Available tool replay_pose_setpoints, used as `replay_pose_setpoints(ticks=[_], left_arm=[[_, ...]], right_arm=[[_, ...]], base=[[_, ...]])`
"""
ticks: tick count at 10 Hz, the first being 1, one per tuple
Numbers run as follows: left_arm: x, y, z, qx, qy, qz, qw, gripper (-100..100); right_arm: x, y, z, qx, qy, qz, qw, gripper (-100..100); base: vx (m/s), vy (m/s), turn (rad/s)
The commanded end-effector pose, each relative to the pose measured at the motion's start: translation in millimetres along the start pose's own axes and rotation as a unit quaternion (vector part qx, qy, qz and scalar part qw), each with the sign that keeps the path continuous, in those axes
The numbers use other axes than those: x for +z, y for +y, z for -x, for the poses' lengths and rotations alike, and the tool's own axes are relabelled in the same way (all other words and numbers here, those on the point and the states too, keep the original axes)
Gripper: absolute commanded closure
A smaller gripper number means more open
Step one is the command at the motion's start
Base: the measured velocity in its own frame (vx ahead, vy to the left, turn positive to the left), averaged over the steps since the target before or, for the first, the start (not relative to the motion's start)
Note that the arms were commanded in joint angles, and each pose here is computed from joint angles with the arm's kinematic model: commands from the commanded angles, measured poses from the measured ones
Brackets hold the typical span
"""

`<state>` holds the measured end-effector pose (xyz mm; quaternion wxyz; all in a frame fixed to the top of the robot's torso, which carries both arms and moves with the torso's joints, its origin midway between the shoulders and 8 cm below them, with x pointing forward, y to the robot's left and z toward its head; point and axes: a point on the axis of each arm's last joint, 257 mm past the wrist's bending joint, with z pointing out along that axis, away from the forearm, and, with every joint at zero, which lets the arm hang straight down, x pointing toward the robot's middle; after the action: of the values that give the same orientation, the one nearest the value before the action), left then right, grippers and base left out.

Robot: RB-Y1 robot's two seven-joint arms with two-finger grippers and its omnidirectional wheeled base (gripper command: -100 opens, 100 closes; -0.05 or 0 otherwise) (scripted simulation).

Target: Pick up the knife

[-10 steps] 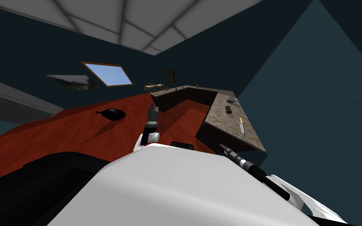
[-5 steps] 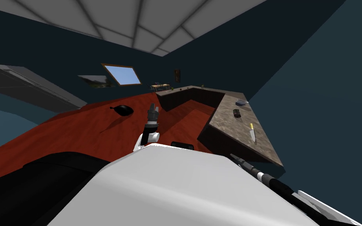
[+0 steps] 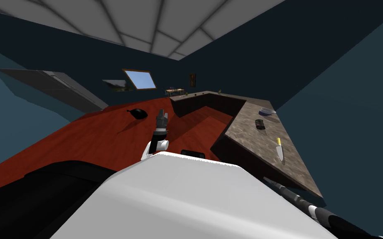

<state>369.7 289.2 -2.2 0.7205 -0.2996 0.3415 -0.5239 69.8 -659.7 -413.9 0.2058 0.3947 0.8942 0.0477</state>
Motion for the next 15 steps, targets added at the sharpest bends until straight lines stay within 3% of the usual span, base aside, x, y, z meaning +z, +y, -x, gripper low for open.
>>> replay_pose_setpoints(ticks=[1, 2, 3, 4, 6, 7, 8, 10, 12, 15], left_arm=[[0.0, 0.0, 0.0, 0.000, 0.000, 0.000, 1.0000, 0], [0.0, 0.0, -0.1, 0.000, 0.000, 0.000, 1.0000, 0], [0.0, 0.0, 0.0, 0.000, 0.000, 0.000, 1.0000, 0], [0.0, 0.0, 0.0, 0.000, 0.000, 0.000, 1.0000, 0], [0.0, 0.0, 0.0, 0.000, 0.000, 0.000, 1.0000, 0], [0.0, 0.0, 0.0, 0.000, 0.000, 0.000, 1.0000, 0], [0.0, 0.0, 0.0, 0.000, 0.000, 0.000, 1.0000, 0], [0.0, 0.0, 0.0, 0.000, 0.000, 0.000, 1.0000, 0], [-0.1, 0.1, 0.1, 0.000, 0.000, 0.000, 1.0000, 0], [0.0, 0.0, 0.1, 0.000, 0.000, 0.000, 1.0000, 0]], right_arm=[[-20.4, -34.2, 16.2, -0.001, -0.002, -0.048, 0.9989, -100], [-20.4, -34.2, 16.2, -0.001, -0.002, -0.048, 0.9989, -100], [-39.7, -60.0, 26.4, -0.001, -0.002, -0.080, 0.9968, -100], [-41.4, -62.9, 28.4, -0.001, -0.004, -0.083, 0.9965, -100], [-61.7, -86.7, 39.8, -0.001, -0.007, -0.115, 0.9934, -100], [-80.3, -106.2, 49.4, 0.001, -0.009, -0.141, 0.9900, -100], [-79.2, -104.8, 48.3, 0.001, -0.008, -0.139, 0.9902, -100], [-108.4, -133.7, 59.0, 0.008, -0.010, -0.179, 0.9838, -100], [-109.2, -134.6, 59.7, 0.008, -0.011, -0.180, 0.9836, -100], [-131.7, -159.7, 55.2, 0.023, -0.003, -0.212, 0.9770, -100]], base=[[0.025, -0.033, 0.272], [0.025, -0.038, 0.137], [0.040, -0.033, 0.193], [0.036, -0.032, 0.125], [0.038, -0.047, 0.188], [0.048, -0.063, 0.208], [0.044, -0.059, 0.144], [0.071, -0.116, 0.339], [0.062, -0.096, 0.032], [0.070, -0.155, 0.278]])
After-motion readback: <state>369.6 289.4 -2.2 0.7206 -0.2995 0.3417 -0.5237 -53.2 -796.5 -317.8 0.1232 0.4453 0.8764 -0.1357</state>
